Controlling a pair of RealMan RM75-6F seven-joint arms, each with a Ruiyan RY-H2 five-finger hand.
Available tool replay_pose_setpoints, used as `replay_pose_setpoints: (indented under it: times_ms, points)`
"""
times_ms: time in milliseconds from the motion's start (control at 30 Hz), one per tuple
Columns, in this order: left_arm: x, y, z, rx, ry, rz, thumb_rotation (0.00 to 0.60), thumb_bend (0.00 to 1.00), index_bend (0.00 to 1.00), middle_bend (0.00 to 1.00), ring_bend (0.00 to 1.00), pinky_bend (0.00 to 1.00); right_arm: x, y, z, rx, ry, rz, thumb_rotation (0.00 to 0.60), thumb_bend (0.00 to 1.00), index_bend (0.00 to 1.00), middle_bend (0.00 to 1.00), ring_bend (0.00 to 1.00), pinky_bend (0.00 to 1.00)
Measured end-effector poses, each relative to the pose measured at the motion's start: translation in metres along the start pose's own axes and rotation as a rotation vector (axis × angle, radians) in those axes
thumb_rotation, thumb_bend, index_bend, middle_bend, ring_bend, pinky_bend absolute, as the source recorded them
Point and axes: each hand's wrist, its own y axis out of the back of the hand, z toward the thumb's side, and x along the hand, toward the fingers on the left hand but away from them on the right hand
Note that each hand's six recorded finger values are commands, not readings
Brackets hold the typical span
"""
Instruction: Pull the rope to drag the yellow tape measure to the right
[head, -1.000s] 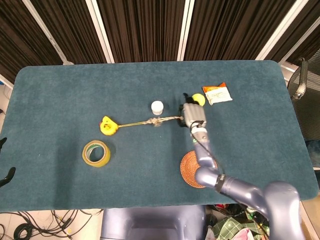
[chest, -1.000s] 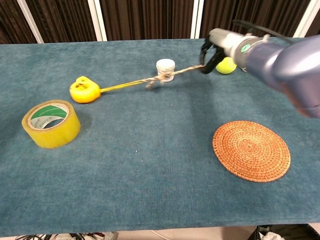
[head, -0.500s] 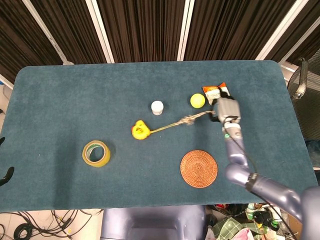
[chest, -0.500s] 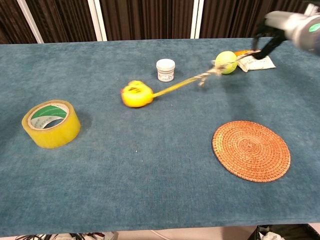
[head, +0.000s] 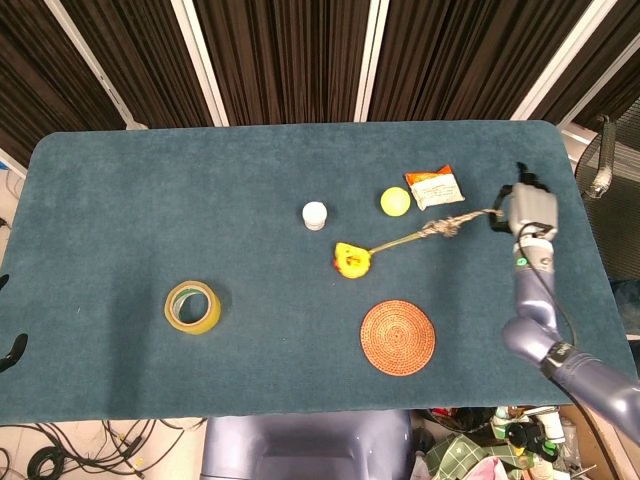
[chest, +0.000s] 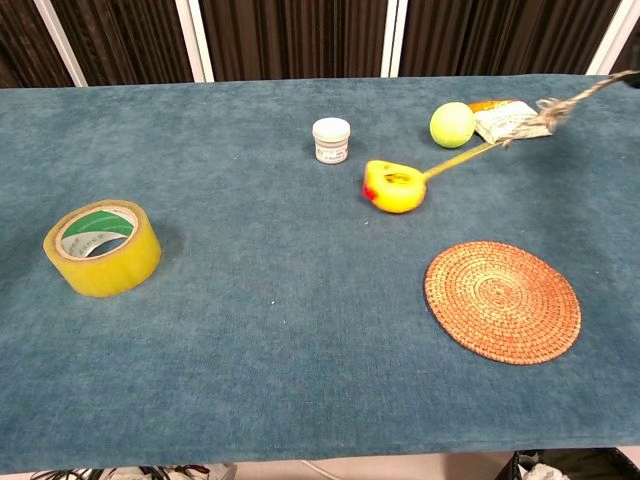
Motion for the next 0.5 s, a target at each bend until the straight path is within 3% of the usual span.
replay_pose_setpoints:
  times_ms: [233,500]
  points:
    - [0.000,0.000,0.000,0.001,0.000,-0.002,0.600,0.30,0.10,0.00,0.00,0.00,-0.005,0.019,-0.038,0.013,-0.073,-0.035,0.600,0.42,0.72,0.00,0.08,0.15]
    - [0.000,0.000,0.001,0.003,0.000,0.000,0.600,0.30,0.10,0.00,0.00,0.00,-0.003,0.025,-0.068,0.016,-0.129,-0.042,0.600,0.42,0.72,0.00,0.08,0.15]
